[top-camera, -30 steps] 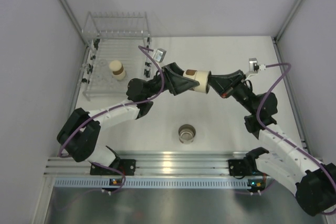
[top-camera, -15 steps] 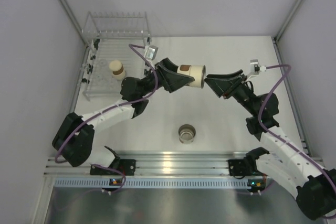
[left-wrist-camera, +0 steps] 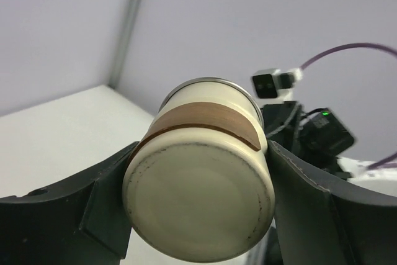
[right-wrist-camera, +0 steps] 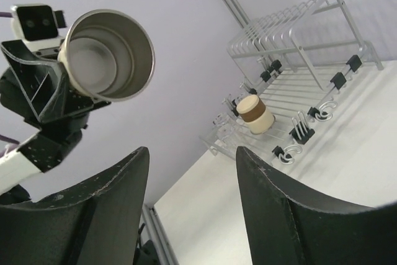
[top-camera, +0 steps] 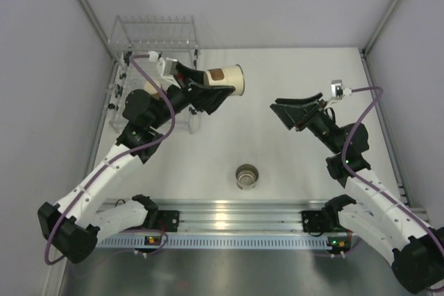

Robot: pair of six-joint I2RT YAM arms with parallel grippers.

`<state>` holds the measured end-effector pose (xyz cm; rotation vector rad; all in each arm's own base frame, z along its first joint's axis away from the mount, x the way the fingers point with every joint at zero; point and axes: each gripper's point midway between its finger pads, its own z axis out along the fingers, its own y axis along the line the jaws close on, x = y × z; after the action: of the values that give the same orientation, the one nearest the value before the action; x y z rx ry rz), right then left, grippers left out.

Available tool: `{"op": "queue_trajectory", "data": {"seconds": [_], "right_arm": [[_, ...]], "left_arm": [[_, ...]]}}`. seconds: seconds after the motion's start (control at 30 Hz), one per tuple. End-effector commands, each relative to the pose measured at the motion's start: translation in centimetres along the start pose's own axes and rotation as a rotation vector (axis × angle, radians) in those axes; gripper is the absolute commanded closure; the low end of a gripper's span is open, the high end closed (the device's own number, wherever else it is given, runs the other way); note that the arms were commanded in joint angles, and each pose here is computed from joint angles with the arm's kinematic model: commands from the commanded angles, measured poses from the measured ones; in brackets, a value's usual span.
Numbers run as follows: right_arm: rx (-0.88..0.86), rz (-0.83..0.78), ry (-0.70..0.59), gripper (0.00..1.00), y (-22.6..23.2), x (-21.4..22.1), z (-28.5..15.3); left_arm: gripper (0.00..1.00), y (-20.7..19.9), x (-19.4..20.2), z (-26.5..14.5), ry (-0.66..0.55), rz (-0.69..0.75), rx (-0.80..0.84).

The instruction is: Load the cups into the dish rack

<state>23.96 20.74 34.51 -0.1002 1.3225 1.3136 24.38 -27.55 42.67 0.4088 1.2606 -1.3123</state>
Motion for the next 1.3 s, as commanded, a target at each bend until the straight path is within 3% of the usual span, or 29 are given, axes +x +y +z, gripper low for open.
{"op": "queue_trajectory", "data": {"seconds": [0.0, 0.13, 0.27, 0.43, 0.8, 1.27], "right_arm": [[-0.014, -0.039, -0.036, 0.41, 0.6, -1.6, 0.6], [-0.008, -0.035, -0.028, 0.41, 0.3, -1.3, 0.7], [0.0, -0.029, -0.021, 0.4, -0.1, -1.1, 0.9], [0.003, -0.026, -0.01, 0.4, -0.5, -0.8, 1.1], [0.015, -0.029, 0.005, 0.39, -1.1, -0.4, 1.3], [0.006, -0.019, 0.016, 0.39, -1.4, 0.0, 1.7]], "left_arm": [[1.0, 3.6, -1.4, -1.7, 0.078, 0.269, -0.24], [1.0, 10.2, -1.8, -4.8, 0.18, 0.39, -0.625], [1.0, 14.5, -0.5, -7.3, 0.309, 0.439, -0.836], [1.0, 18.0, 1.5, -8.8, 0.382, 0.354, -0.892], [1.0, 25.4, 2.4, -14.3, 0.401, 0.18, -1.083], [1.0, 31.3, 4.9, -13.8, 0.482, 0.145, -1.178]]}}
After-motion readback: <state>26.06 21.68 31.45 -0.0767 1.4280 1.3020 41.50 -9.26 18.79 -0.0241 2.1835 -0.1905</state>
